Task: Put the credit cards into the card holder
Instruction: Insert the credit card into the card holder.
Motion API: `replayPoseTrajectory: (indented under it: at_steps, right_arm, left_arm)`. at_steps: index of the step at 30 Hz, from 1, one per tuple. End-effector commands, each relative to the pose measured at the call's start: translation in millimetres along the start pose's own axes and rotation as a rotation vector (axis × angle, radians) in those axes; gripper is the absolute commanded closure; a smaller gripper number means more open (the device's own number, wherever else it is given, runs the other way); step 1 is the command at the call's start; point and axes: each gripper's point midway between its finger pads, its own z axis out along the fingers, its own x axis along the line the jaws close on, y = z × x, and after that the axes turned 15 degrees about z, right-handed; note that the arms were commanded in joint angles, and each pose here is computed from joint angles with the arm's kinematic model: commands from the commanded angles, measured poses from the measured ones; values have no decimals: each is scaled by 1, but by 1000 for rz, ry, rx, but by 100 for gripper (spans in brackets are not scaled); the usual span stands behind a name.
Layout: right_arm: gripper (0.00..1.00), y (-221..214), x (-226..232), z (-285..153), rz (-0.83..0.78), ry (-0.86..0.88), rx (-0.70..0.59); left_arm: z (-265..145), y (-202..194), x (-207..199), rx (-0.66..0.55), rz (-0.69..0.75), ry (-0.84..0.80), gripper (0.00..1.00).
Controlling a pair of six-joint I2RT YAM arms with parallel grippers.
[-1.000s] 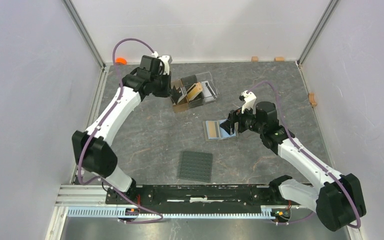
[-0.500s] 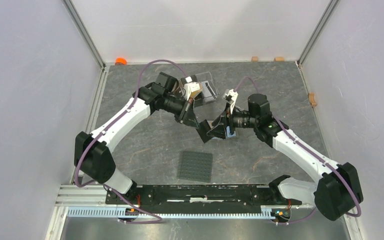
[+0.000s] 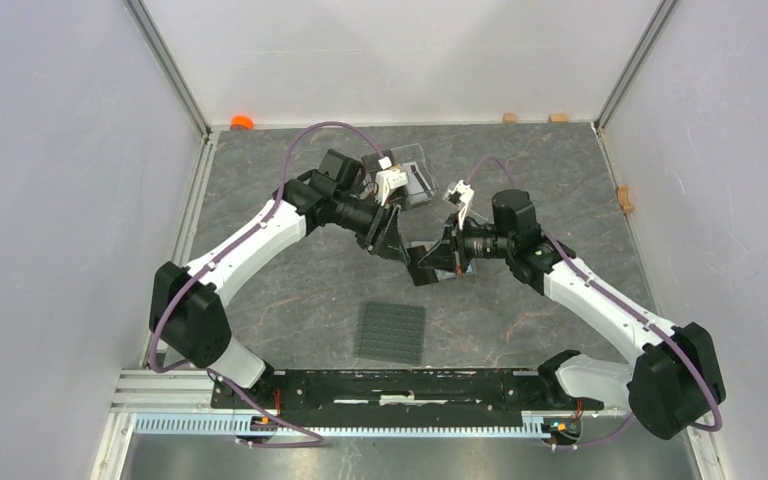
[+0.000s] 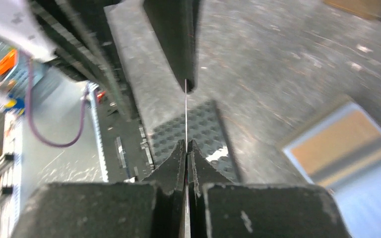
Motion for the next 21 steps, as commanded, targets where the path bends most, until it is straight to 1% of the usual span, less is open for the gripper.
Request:
replayPoseTrajectory:
  at_steps: [1,3,5,8,9,11,16,21]
  right_arm:
    - [100,3,-69,-18,195,-260,-68]
    - [100,-3,-92,-24,283,-291,-81]
    - [100,-9,-106,-22,329,-306,-61]
    - [100,-18,-127,-19,396,-332,-16]
    - [100,-20,-135,-19,422,-345,-4]
    - [100,-26,-150,-21,471,-370,12]
    - [100,-34,-173,-25,554,-378,21]
    - [100,-38,-183,-23,603,-357,44]
  left_arm:
    - [5,12,48,-97,-102,270,40]
    - [10,11,67,-144,-186,352,36]
    - [16,6,84,-162,-276,412,36]
    - [30,-7,103,-159,-384,470,36]
    - [35,-11,110,-157,-409,482,39]
    - [45,-19,119,-144,-457,493,40]
    - [63,-37,141,-100,-523,534,37]
    - [73,-51,158,-68,-567,571,35]
